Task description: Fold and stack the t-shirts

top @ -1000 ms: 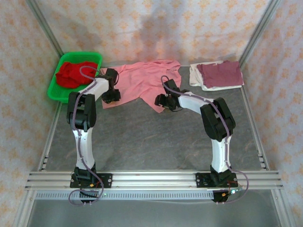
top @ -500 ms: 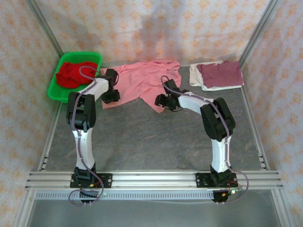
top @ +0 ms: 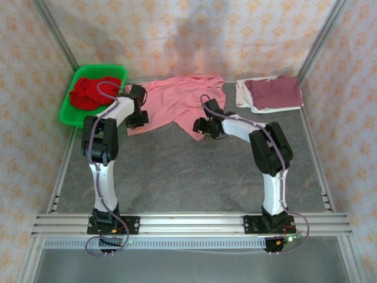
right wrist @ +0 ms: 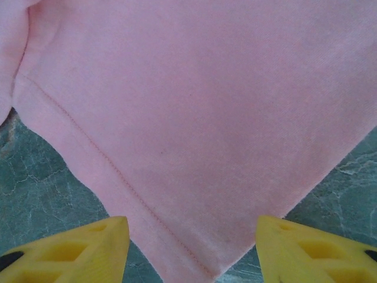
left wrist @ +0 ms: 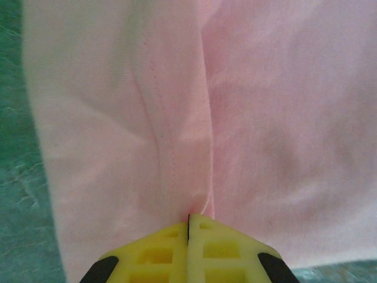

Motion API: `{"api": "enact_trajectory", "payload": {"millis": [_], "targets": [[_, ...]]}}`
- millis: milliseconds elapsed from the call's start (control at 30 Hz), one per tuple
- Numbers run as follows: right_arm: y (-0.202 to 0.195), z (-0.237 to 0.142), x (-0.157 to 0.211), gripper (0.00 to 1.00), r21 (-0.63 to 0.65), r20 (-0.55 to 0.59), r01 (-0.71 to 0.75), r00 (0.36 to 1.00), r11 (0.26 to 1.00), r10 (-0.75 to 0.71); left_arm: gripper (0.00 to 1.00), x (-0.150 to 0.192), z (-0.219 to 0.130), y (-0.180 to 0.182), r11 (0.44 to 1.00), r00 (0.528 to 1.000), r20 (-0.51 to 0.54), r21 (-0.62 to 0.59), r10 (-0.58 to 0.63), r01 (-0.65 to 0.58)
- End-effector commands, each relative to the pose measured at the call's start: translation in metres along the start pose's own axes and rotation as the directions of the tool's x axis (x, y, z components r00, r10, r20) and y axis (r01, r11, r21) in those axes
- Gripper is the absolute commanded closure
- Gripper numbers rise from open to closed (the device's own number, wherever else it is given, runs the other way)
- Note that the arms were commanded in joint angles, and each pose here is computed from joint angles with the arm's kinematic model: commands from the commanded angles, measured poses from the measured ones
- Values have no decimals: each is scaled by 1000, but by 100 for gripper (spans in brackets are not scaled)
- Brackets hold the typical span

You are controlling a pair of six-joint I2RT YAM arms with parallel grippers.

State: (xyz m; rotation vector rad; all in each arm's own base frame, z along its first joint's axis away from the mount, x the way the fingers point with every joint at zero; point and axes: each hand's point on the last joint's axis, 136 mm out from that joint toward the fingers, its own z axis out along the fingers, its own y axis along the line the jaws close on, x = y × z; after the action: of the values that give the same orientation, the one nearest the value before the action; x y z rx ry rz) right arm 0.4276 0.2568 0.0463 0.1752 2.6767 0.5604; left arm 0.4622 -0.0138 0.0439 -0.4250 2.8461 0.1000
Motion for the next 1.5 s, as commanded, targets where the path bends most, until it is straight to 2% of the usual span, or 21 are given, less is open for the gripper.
{"api": "enact_trajectory", "payload": {"millis": [0,367,700,833,1000,1200,1367,1467], "targets": [[0,-10,-3,41,27,20,7,1000,1000,-7,100,-9,-41,17,999,996,80,-26,-29,31],[-2,-16,2,40,45,-12,-16,1000,999,17,100,-8,-76,56,982,966,178,35,-188,185],[13,9,1,40,5,-44,-38,998,999,38,100,5,-69,73,963,946,180,64,-268,261],[11,22,1,43,41,-64,-33,997,999,36,100,6,-66,78,958,942,175,73,-286,278],[-3,24,1,43,137,-38,-6,999,991,11,100,8,-69,81,960,943,182,70,-280,272],[-17,28,18,44,255,-101,71,994,964,-47,100,12,-70,81,955,935,193,80,-296,286],[-12,12,21,42,274,-67,94,995,957,-78,100,16,-68,81,956,937,189,82,-294,283],[-14,19,26,44,276,-93,114,991,954,-92,100,17,-64,78,954,934,200,105,-296,280]]}}
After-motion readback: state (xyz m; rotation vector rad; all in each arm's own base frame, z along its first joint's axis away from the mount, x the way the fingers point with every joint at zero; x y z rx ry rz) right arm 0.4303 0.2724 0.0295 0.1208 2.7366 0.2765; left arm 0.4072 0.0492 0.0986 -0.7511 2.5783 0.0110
